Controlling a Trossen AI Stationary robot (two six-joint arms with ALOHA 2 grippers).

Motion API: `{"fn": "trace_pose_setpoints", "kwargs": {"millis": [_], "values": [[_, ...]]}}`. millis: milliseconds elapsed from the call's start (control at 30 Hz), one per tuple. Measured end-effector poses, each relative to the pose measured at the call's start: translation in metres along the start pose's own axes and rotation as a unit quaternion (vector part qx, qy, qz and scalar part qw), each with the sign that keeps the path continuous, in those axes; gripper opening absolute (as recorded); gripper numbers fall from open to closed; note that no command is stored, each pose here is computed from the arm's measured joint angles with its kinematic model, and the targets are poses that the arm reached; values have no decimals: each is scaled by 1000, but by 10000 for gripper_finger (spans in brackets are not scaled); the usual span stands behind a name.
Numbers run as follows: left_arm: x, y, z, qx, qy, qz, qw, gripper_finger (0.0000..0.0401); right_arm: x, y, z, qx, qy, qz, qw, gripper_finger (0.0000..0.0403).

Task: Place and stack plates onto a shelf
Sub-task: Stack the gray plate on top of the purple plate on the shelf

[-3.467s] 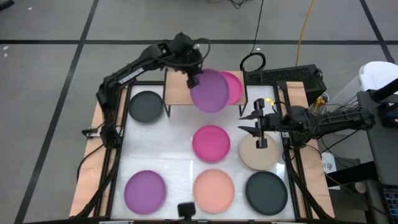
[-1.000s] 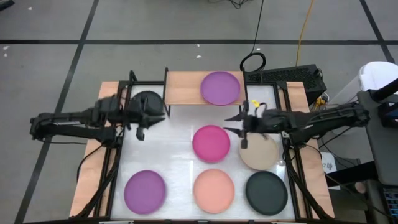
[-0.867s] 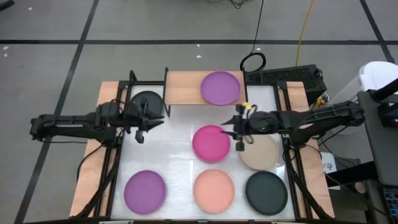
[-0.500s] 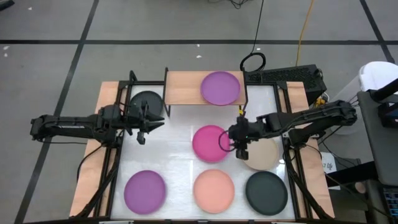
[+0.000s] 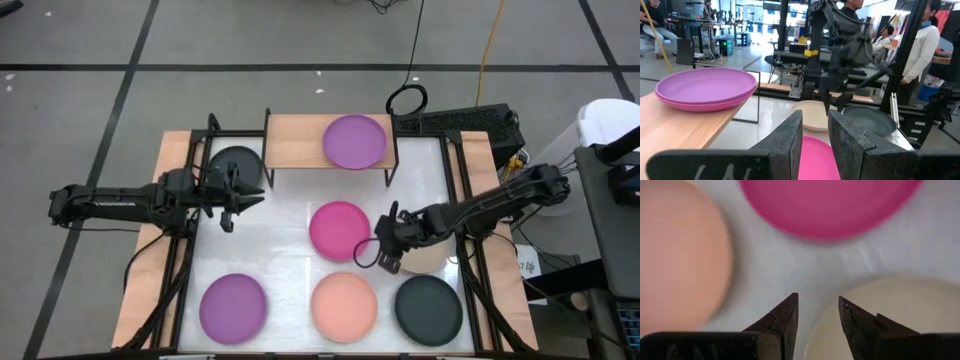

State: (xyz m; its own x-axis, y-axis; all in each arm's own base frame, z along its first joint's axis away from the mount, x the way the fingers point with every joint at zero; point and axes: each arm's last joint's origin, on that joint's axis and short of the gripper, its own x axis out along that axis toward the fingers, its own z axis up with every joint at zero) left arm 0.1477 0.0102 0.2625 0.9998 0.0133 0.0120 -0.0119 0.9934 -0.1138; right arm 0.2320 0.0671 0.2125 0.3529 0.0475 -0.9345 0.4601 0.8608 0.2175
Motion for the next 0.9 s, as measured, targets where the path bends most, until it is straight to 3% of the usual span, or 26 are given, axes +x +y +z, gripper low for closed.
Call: {"fn": "trace_pose_setpoints", "kwargs": {"millis": [500, 700, 900], "values": [[0, 0, -3, 0, 13, 2, 1000, 97, 51, -6, -11, 25, 82, -87, 993, 88], [0, 0, -4, -1, 23, 2, 1000, 97, 50, -5, -10, -8, 79, -78, 994, 66], [0, 0, -5, -1, 25, 3, 1000, 97, 47, -3, -8, -20, 68, -62, 996, 19]]}}
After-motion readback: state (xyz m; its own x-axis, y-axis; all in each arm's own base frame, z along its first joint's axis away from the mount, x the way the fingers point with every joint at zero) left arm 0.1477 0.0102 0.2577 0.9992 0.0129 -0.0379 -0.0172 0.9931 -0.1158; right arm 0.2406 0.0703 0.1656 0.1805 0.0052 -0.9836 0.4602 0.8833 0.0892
